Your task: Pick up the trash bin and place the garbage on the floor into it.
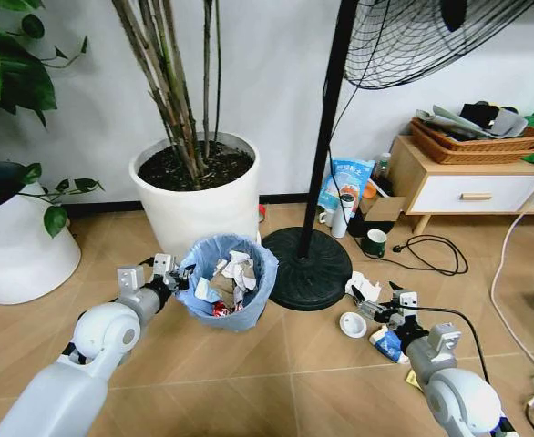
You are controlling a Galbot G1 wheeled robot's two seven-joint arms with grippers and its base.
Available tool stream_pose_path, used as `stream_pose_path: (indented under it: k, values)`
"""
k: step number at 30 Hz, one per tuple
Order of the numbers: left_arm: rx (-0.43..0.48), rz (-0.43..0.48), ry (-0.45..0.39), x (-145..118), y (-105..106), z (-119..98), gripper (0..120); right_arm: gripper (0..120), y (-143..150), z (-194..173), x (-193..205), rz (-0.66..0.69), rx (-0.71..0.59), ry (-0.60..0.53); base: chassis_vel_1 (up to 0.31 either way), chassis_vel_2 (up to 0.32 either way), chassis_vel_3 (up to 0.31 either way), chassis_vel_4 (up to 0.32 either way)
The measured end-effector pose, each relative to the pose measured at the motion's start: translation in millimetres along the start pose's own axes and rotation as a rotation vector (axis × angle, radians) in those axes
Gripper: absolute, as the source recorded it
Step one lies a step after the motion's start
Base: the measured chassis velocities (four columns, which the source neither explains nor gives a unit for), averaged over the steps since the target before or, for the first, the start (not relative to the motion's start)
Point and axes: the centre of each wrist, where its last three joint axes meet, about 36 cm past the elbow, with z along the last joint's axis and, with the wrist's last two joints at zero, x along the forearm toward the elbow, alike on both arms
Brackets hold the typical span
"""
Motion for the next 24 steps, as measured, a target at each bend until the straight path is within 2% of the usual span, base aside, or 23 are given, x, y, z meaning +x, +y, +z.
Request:
stream_pose_path:
  k: [24]
  values:
    - [0.002,0.007,0.000,1,-5,2,0,100,-4,10,5,0.015,0.011,0.008,-0.135,-0.134,0.137,0.127]
